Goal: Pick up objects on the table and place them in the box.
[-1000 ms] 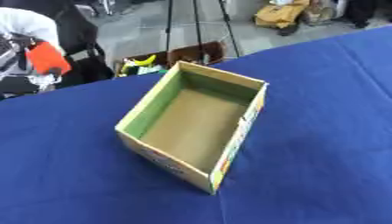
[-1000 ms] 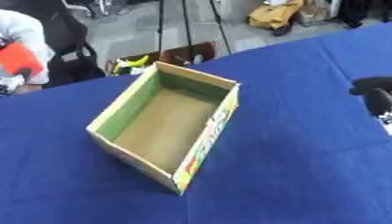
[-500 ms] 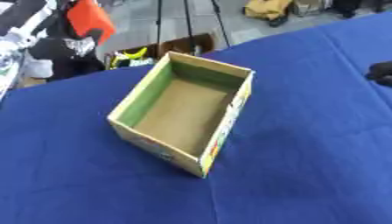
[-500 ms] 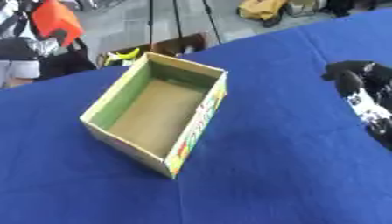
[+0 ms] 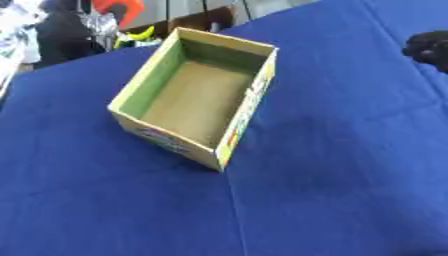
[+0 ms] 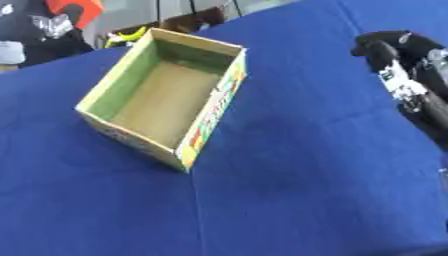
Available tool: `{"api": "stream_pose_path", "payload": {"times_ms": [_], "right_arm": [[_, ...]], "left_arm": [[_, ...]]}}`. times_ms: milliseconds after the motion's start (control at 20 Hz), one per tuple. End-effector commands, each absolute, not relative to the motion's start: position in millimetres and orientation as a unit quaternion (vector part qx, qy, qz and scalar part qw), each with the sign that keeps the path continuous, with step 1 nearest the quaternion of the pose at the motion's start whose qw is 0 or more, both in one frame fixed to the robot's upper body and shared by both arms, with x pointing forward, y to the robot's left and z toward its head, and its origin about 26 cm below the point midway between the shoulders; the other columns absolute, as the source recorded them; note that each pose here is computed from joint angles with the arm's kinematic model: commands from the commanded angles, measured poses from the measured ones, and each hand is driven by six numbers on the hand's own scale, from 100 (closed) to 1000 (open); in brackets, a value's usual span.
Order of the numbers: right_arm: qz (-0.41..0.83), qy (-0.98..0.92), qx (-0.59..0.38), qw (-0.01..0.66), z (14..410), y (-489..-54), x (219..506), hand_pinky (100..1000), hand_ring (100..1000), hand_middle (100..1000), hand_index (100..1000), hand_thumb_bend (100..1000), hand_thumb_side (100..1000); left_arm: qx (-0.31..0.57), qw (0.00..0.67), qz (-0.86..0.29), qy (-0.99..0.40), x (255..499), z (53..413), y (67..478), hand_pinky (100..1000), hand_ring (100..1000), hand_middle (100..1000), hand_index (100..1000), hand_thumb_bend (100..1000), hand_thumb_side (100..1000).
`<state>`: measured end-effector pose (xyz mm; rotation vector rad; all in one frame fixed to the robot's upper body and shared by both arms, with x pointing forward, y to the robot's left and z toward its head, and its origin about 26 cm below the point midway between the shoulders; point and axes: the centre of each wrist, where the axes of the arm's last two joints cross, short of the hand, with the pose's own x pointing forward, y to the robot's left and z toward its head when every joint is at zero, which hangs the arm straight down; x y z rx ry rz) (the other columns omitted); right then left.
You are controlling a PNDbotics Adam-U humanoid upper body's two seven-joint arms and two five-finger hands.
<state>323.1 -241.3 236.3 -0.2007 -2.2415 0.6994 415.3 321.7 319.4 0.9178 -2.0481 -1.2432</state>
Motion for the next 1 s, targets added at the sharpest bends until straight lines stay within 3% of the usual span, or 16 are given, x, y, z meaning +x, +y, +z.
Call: {"api": "stream_pose_path", "payload": {"times_ms": [50, 500, 1000], "right_arm": [[0.273, -0.887, -0.078, 0.365, 245.6, -238.8, 318.4, 888, 885, 674, 781, 220, 779], [0.266, -0.889, -0.081, 0.365, 246.3, -239.2, 318.4, 888, 885, 673, 782, 223, 779], [0.265, -0.89, -0.082, 0.363, 247.9, -239.0, 318.4, 887, 886, 672, 781, 227, 778]], "left_arm": [[0.34, 0.273, -0.472, -0.766, 416.9, 328.6, 310.7, 183, 362, 449, 661, 100, 536], [0.344, 0.338, -0.445, -0.754, 446.4, 302.1, 284.1, 190, 372, 452, 660, 100, 538], [0.381, 0.349, -0.459, -0.723, 459.4, 272.4, 263.5, 193, 377, 454, 660, 100, 539]]}}
